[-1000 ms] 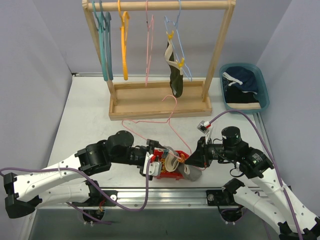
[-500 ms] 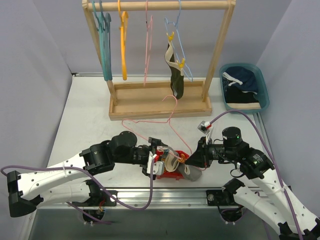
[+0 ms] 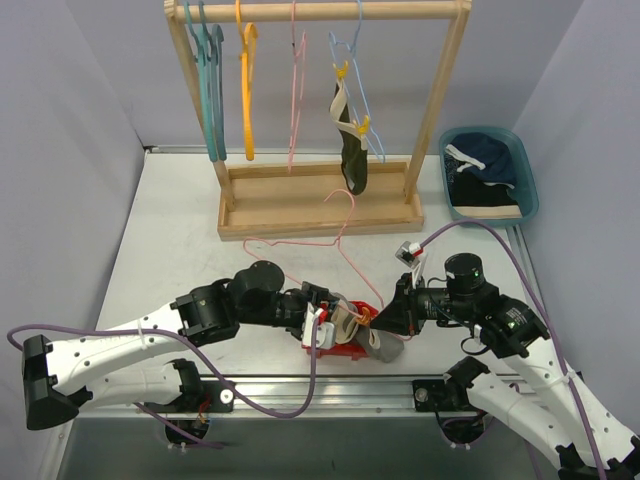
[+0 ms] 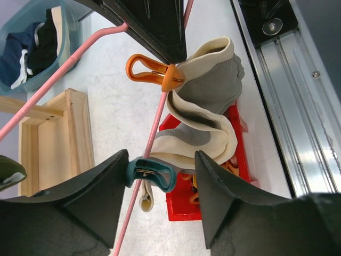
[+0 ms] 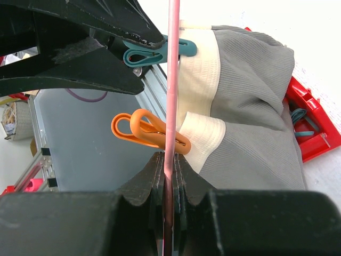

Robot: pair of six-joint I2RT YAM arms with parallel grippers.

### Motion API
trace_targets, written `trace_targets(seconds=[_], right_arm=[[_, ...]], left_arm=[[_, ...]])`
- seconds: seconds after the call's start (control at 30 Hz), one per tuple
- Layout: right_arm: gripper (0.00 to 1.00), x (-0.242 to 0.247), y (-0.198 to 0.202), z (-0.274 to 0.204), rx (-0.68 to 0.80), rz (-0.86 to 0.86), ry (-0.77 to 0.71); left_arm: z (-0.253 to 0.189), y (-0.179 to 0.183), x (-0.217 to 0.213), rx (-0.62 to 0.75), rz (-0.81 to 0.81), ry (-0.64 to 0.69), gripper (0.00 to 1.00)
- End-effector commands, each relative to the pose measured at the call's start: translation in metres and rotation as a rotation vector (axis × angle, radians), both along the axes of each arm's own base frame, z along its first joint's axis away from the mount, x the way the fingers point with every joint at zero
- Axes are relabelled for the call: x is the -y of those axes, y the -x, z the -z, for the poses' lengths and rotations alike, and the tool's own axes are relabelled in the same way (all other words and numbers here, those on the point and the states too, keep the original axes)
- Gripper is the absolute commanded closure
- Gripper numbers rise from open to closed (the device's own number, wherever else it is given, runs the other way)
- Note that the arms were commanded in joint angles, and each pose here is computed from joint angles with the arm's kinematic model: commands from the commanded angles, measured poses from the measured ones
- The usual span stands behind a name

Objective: Remove the underwear clipped to the hanger

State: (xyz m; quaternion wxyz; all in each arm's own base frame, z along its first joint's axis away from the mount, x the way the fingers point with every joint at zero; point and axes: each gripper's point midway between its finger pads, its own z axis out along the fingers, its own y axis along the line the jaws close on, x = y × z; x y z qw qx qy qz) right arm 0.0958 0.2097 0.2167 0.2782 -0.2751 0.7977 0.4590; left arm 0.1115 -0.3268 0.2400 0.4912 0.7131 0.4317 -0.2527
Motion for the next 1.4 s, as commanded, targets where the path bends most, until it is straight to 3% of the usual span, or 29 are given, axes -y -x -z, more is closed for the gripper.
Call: trace_targets(seconds=[0.0, 0.07, 0.33, 0.43, 1.37], right_arm=[[1.00, -0.004, 0.002, -0.025, 0.069, -0.035, -0.055], [1.00, -0.004, 0.003, -0.026, 0.070, -0.036, -0.057], [1.00, -0.003, 0.003, -0.024, 0.067, -0.035, -0.054], [1.00, -0.003, 0.003, -0.025, 0.070, -0.032, -0.058], [1.00, -0.001, 0.001, -0.025, 0.072, -0.008, -0.050]], left_arm=[[-0.026, -0.004, 0.006, 0.045, 0.003, 0.071, 0.40], [-0.025, -0.006, 0.006, 0.047, -0.004, 0.070, 0.42], [-0.028, -0.009, 0.004, 0.057, -0.019, 0.082, 0.69], [-0.030, -0.011, 0.004, 0.062, -0.029, 0.085, 0.97], [-0.053, -0.023, -0.001, 0.133, -0.097, 0.143, 0.97]])
